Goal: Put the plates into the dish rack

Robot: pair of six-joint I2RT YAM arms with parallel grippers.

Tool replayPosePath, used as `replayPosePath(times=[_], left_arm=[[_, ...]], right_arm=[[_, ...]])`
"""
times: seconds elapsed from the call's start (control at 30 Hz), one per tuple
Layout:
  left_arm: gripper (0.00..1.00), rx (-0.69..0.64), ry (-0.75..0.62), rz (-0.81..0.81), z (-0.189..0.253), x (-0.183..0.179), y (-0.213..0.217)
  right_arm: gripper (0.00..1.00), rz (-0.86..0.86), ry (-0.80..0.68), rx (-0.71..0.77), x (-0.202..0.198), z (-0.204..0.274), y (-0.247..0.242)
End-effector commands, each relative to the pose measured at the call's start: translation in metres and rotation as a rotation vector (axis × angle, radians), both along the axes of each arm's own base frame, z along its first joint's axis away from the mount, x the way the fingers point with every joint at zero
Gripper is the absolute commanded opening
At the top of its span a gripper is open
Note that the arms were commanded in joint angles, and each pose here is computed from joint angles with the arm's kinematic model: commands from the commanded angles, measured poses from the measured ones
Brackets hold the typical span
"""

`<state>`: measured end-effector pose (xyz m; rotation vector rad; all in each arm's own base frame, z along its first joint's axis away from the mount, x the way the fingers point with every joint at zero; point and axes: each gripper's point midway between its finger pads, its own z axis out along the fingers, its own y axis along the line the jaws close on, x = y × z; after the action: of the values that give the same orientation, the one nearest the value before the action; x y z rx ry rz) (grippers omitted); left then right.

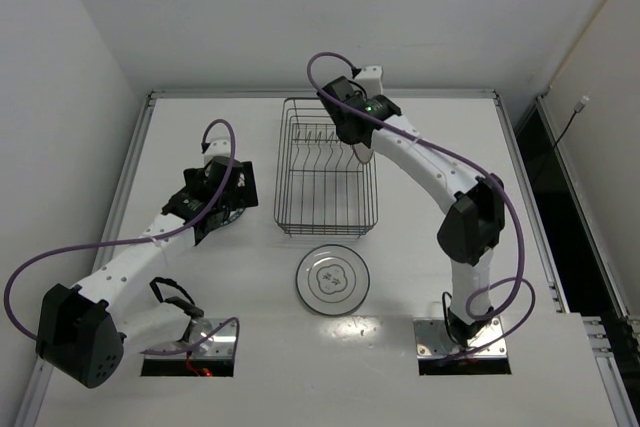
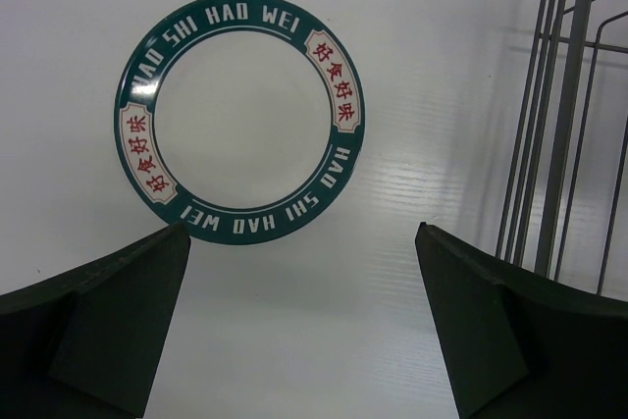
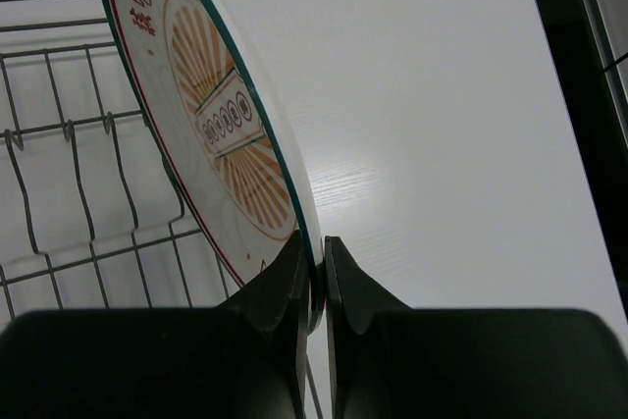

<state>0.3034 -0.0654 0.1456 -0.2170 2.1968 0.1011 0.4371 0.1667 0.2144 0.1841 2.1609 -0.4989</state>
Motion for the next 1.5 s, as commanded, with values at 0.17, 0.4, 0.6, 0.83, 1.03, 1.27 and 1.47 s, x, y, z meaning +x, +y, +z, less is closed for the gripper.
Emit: replayPosePath(times=[0.17,0.4,0.6,0.83,1.03,1.27,1.47], left_arm=[[1.0,-0.015,-0.037,0.02,0.013,0.007,0.001],[1.0,-0.015,-0.037,0.02,0.013,0.007,0.001],[1.0,-0.015,-0.037,0.02,0.013,0.007,0.001],[1.0,-0.015,-0.037,0.02,0.013,0.007,0.001],[1.0,-0.015,-0.037,0.02,0.013,0.007,0.001],[1.0,-0.015,-0.037,0.02,0.013,0.007,0.001],[1.0,0.002,-0.033,0.025,0.012,0.005,0.002]], right_arm=[[0.0,-0.078,-0.126,-0.017,-0.01,0.057,-0.031],[0.0,-0.049,-0.049,-0.025,0.001,0.02,-0.012],[0.0,0.018,0.049,-0.003,0.012,-0.02,0.01],[0.24,0.054,0.11,0.023,0.006,-0.034,0.012],[0.57,0.133,0.052,0.07,-0.021,0.022,-0.005],[1.0,0.449,0.058,0.446,-0.129,0.033,0.008],[1.0,0.45,0.079,1.0,-0.25,-0.058,0.011]])
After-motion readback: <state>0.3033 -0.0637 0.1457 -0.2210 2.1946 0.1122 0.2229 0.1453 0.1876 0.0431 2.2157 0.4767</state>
